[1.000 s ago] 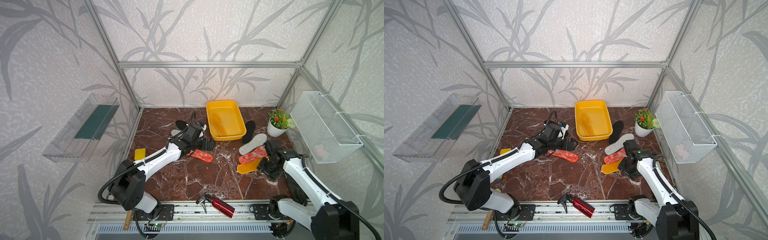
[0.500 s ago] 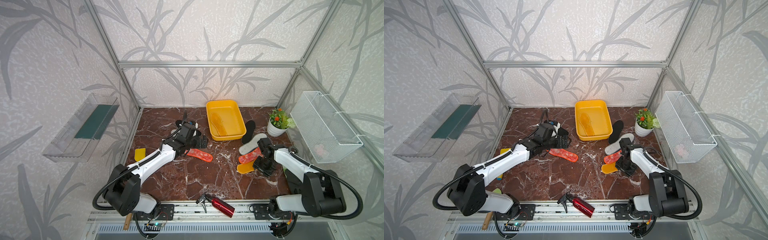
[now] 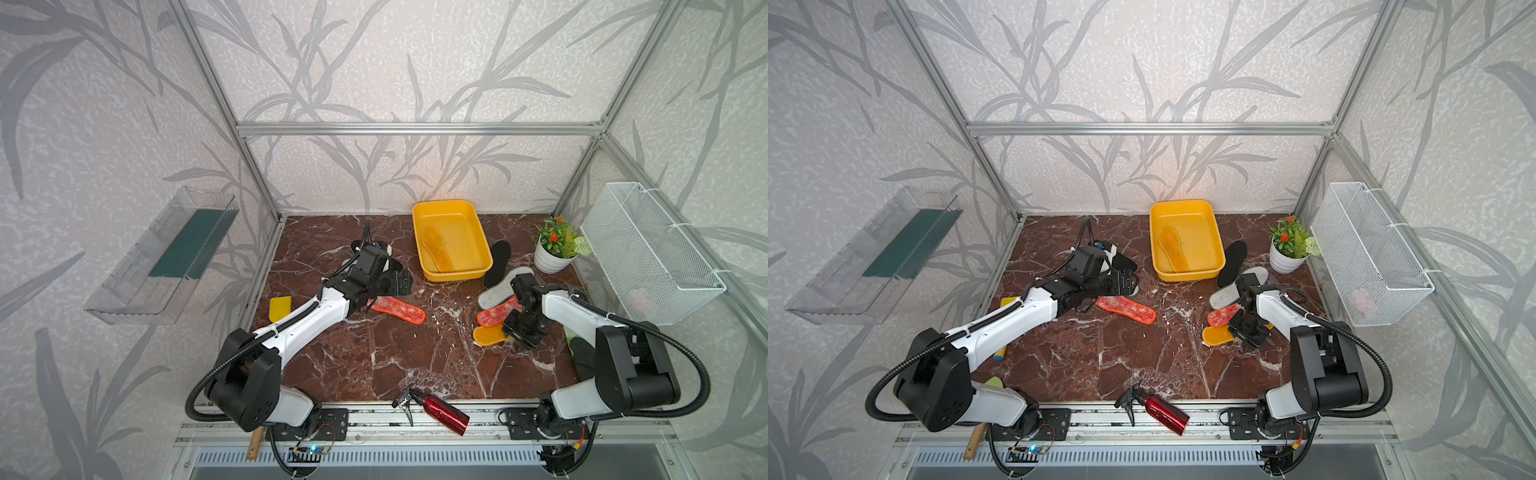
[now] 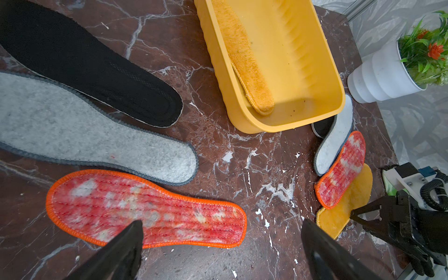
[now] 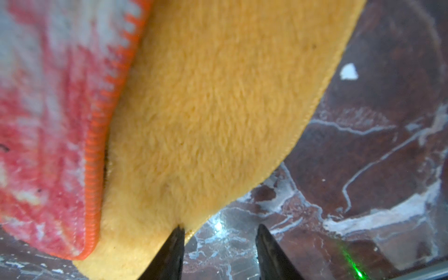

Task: Put the insoles into the storage box
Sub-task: Pick up the insole from the center of the board.

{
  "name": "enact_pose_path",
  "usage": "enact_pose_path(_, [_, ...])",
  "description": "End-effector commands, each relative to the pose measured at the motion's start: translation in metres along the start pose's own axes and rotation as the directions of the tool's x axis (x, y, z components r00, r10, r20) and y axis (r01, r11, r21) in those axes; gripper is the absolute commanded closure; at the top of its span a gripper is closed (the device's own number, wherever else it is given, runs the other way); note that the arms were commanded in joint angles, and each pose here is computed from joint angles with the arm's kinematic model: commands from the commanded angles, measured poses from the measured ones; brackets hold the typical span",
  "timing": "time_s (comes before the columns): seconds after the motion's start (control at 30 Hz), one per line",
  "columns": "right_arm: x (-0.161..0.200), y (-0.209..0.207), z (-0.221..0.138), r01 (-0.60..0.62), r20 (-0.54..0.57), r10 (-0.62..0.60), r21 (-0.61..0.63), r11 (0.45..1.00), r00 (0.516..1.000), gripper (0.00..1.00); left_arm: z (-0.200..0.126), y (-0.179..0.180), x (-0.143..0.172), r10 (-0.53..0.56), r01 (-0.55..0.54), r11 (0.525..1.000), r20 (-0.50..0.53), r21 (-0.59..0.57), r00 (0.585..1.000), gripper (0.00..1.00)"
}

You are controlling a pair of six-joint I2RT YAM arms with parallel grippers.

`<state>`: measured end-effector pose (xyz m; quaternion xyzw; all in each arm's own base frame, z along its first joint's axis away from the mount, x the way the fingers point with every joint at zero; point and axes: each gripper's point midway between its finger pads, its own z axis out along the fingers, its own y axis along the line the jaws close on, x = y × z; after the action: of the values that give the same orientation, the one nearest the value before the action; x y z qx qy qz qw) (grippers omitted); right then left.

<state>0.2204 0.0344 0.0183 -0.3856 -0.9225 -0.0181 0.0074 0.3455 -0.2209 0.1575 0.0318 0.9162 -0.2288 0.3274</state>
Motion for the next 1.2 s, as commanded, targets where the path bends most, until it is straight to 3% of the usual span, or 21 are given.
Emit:
enact_pose_path(0.0, [-0.007, 0.008, -0.006, -0.024, 0.027, 0.026, -0.049, 0.998, 0.999, 0.52, -0.004, 0.003, 0.000, -0.003, 0.003, 1.000, 0.001, -0.011, 1.000, 0.01])
enact_pose_path(0.23, [-0.013, 0.007, -0.008, -0.059, 0.018, 0.061, -0.100, 0.993, 0.998, 0.51, -0.003, 0.003, 0.001, -0.002, 0.002, 1.000, -0.005, -0.009, 1.000, 0.01])
enact_pose_path(0.87, [-0.018, -0.013, 0.016, -0.074, -0.030, 0.073, -0.026, 0.997, 0.997, 0.42, -0.005, 0.016, 0.002, -0.020, 0.020, 0.999, -0.008, -0.043, 1.000, 0.01])
enact_pose_path(1.17, [-0.024, -0.023, 0.024, -0.069, -0.024, 0.069, 0.004, 0.998, 0.997, 0.51, -0.009, 0.022, -0.001, -0.031, 0.031, 0.998, 0.003, -0.058, 1.000, 0.01])
